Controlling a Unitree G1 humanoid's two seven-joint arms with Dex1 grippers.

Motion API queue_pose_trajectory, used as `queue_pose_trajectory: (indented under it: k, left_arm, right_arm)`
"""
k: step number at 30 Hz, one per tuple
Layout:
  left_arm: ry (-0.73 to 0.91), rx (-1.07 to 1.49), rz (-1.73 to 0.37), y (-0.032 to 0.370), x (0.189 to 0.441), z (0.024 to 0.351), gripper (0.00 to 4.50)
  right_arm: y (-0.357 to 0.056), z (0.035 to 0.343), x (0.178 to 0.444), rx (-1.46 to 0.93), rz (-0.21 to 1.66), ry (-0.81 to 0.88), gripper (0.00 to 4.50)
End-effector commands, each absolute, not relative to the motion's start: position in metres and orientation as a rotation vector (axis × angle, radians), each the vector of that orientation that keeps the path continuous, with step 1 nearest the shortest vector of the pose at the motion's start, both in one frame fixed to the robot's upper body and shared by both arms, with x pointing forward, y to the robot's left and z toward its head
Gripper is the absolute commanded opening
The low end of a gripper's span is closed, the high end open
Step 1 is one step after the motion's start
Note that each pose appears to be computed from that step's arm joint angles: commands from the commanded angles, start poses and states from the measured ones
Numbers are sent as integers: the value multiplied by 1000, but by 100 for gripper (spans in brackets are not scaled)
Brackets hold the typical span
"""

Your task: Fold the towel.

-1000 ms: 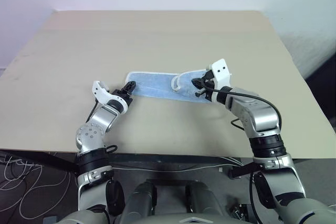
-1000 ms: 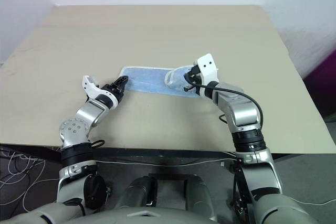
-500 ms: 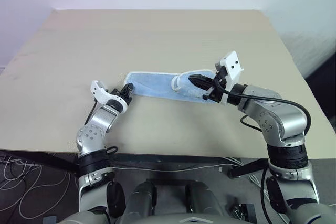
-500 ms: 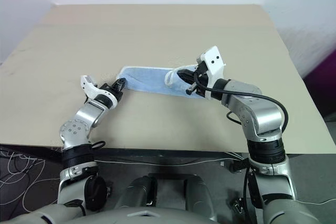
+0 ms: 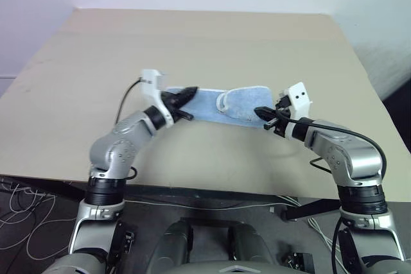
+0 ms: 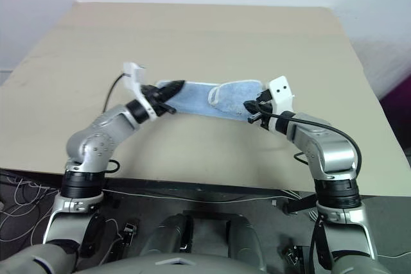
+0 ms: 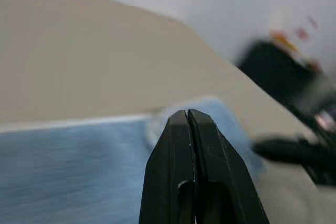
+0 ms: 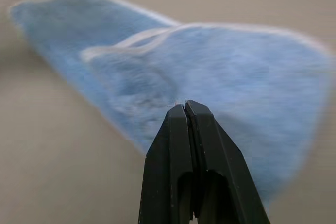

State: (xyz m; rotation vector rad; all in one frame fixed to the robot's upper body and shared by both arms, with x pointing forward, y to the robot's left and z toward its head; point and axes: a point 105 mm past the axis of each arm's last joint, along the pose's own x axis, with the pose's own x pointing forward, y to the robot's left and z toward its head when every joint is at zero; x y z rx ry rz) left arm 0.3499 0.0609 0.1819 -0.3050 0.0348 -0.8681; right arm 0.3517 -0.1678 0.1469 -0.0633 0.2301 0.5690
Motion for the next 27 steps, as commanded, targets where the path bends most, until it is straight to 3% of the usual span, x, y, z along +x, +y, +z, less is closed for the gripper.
queue_pose_trajectory:
  k: [1,4,7,12,18,19,27]
  left_arm:
    - [-8,-342,-845,60,354,194,3]
    - [-6,-460,-690,80,366,194,3]
    - [31,-588,-435,115,380,186,62]
    - [131,-725,-48,163,379,159,222]
    - [202,-869,58,165,371,148,429]
    - [213,-881,59,163,370,147,447]
    - [290,-930,75,157,370,135,447]
  right_arm:
    - [-175,161,349,-81,541,166,0]
    - [-177,162,347,-87,532,161,0]
    - [-177,162,345,-92,533,161,0]
    - [-175,159,348,-104,555,186,0]
    - [-166,161,355,-119,603,192,0]
    - [-165,162,356,-121,609,194,0]
    - [-162,161,359,-132,632,206,0]
